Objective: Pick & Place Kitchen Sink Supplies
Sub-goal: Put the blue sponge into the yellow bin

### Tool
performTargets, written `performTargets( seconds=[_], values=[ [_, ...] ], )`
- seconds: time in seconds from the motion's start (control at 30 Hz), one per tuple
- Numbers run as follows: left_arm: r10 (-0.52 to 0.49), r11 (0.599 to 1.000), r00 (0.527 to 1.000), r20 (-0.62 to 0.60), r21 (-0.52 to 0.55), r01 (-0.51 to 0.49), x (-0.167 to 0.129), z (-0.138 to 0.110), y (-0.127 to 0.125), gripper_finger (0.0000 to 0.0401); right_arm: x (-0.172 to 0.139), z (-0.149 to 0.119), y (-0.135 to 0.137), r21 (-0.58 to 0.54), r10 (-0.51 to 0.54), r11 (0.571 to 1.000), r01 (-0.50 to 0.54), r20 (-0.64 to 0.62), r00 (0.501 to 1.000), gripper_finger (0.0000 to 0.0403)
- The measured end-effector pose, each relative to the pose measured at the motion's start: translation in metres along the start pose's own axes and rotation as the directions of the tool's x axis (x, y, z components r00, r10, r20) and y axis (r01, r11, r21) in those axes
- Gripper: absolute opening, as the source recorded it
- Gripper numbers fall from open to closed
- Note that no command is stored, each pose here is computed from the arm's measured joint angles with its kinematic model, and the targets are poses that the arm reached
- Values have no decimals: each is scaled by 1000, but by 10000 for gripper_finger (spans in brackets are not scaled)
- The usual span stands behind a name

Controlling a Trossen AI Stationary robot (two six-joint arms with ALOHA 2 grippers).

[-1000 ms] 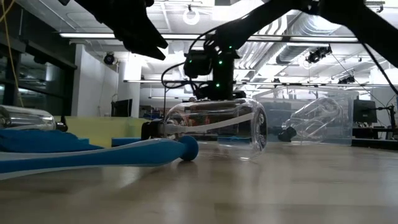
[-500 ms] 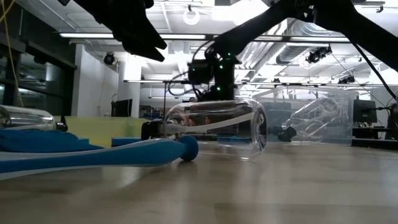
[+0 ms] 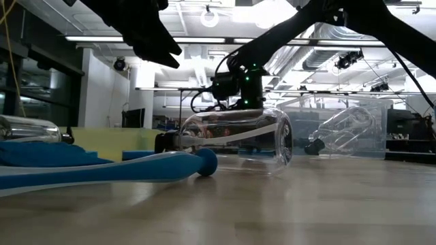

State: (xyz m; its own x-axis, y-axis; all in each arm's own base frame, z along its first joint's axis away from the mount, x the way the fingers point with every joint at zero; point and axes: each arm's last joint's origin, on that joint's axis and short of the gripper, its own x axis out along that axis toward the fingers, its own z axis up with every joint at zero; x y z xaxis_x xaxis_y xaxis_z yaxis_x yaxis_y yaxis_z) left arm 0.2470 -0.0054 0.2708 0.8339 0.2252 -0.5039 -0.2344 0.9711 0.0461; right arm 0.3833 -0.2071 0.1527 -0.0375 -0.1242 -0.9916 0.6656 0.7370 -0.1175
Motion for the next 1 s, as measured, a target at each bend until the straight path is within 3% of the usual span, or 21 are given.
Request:
performTargets(
  seconds=[0.2, 0.67, 1.0],
  values=[
    [0, 1000, 1000, 0, 0, 0, 0, 0, 0, 399, -1, -3, 8, -35, 6, 999, -7, -12, 1000, 163],
    [-1, 1000, 1000, 0, -2, 1, 0, 0, 0, 399, -3, -11, 26, -149, 11, 989, -16, -35, 999, 14],
    [-8, 1000, 1000, -1, -6, 8, 0, 0, 0, 399, -16, -21, 40, -248, -69, 967, 63, -15, 997, 1]
  ],
)
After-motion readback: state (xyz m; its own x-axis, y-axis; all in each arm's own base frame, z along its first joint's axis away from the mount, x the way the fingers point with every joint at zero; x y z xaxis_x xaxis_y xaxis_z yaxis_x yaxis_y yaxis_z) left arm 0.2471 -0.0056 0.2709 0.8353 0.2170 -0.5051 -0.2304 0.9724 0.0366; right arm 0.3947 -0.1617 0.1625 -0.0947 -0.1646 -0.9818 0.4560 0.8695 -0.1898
